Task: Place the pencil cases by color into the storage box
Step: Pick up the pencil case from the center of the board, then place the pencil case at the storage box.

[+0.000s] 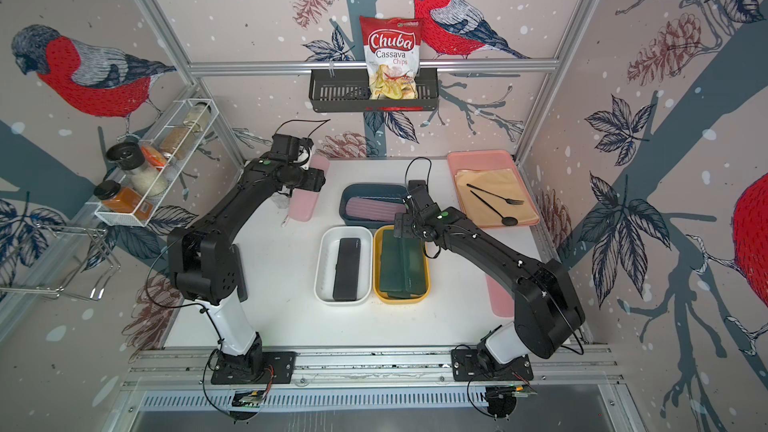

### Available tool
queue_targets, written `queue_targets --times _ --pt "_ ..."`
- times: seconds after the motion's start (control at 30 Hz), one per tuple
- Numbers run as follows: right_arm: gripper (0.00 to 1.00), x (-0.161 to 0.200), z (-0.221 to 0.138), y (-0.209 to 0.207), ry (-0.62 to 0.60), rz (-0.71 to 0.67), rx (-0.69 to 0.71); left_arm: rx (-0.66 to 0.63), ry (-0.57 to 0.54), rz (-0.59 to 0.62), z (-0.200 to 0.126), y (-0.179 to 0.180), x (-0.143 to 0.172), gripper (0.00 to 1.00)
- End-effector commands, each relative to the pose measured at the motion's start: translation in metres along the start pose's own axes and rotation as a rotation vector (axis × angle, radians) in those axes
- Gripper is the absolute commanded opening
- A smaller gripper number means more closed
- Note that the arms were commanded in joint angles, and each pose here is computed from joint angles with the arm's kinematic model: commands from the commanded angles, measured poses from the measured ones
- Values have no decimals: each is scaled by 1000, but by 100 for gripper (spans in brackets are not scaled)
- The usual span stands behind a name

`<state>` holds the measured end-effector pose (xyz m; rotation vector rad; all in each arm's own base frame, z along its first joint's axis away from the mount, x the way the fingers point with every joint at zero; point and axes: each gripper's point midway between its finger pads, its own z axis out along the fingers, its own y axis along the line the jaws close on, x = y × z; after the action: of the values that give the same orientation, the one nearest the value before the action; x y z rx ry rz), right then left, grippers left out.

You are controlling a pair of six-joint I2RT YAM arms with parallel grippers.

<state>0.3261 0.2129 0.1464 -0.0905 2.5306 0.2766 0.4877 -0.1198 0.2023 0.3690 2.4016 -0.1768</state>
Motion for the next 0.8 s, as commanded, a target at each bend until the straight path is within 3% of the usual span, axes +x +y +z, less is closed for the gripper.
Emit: queue_targets --times 0.0,0.33,0.43,0.63,0.77 --pt "96 -9 -4 1 -39 43 -24 135 -122 123 -7 -25 -30 70" --pt "96 -15 -13 -21 -89 138 -30 267 -302 472 -13 -90 -49 70" --pt "96 -15 -15 -26 -95 147 -23 289 -330 527 -9 -102 -53 70" --pt "96 -12 -18 -38 -101 165 -10 352 -335 642 7 -130 -51 70" --pt "96 -9 -19 -46 -102 176 2 395 -281 699 28 -148 -44 70"
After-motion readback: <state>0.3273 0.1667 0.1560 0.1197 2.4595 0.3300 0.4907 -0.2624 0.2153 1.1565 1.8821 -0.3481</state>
